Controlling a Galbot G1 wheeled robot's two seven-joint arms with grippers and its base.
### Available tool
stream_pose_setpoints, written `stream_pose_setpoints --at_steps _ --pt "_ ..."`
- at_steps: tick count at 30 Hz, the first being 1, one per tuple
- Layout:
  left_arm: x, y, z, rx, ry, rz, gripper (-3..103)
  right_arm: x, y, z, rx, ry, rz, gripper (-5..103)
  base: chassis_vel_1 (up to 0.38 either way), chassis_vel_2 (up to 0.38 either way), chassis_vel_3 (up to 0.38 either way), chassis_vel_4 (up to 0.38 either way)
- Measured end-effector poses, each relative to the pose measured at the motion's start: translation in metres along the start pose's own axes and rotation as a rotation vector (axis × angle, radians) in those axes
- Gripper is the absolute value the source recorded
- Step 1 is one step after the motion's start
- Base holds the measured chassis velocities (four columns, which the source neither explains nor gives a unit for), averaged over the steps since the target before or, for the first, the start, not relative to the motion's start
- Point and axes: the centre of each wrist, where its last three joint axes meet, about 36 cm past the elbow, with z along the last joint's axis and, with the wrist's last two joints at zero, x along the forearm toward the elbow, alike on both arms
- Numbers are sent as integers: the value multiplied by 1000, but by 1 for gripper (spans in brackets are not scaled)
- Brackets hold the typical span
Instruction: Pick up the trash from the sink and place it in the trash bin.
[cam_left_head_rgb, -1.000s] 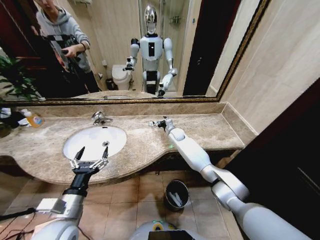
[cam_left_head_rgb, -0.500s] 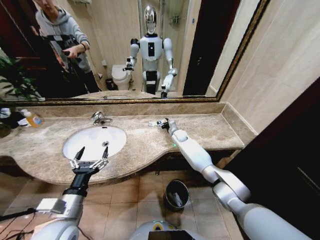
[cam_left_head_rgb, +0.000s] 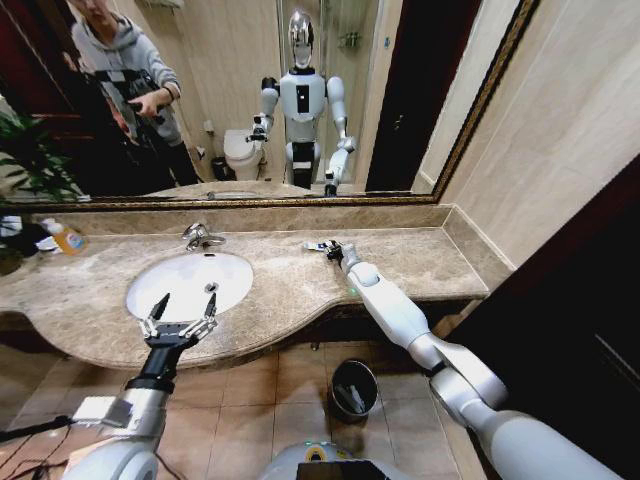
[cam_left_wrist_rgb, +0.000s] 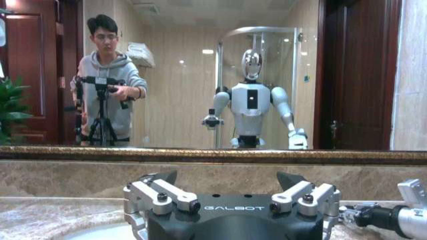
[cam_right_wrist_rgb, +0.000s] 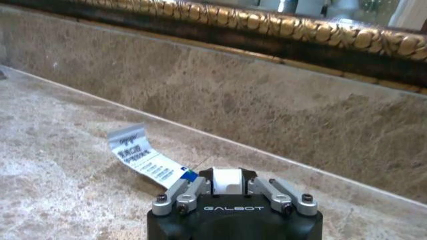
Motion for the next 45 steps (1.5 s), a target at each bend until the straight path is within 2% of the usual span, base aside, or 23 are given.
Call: stream_pose_setpoints --at_steps 12,15,17,18,20,23,24,26,28,30,32,34,36,37,39,41,44,45 --pt "0 0 0 0 0 0 100 32 -24 -11 28 -73 31 24 0 0 0 0" --pt "0 0 0 0 0 0 100 71 -35 -10 38 -117 48 24 0 0 0 0" --pt "0 0 0 0 0 0 100 80 -38 -10 36 -124 50 24 0 0 0 0" --pt "0 0 0 0 0 0 100 109 -45 -16 24 -154 57 24 0 0 0 0" --pt "0 0 0 0 0 0 100 119 -47 -18 18 -167 59 24 0 0 0 0" --pt "0 0 0 0 0 0 100 194 -56 -12 -19 -184 61 24 0 0 0 0" --pt "0 0 0 0 0 0 100 194 -56 -12 -19 -184 61 24 0 0 0 0" --pt "0 0 0 0 0 0 100 227 -55 2 -22 -174 51 24 0 0 0 0" --pt "0 0 0 0 0 1 100 235 -54 4 -21 -175 47 24 0 0 0 0" --pt "0 0 0 0 0 0 100 266 -48 15 -26 -182 35 24 0 0 0 0" --pt "0 0 0 0 0 0 100 271 -46 17 -30 -181 32 24 0 0 0 0" --pt "0 0 0 0 0 0 100 300 -21 38 -60 -145 -19 24 0 0 0 0" --pt "0 0 0 0 0 0 100 305 -17 43 -63 -137 -29 24 0 0 0 0" --pt "0 0 0 0 0 0 100 322 0 62 -65 -116 -55 24 0 0 0 0" --pt "0 0 0 0 0 0 100 342 20 90 -48 -124 -60 24 0 0 0 0" --pt "0 0 0 0 0 0 100 347 26 99 -40 -123 -58 24 0 0 0 0" --pt "0 0 0 0 0 0 100 378 59 140 -46 -78 -59 24 0 0 0 0" --pt "0 0 0 0 0 0 100 378 59 140 -46 -78 -59 24 0 0 0 0"
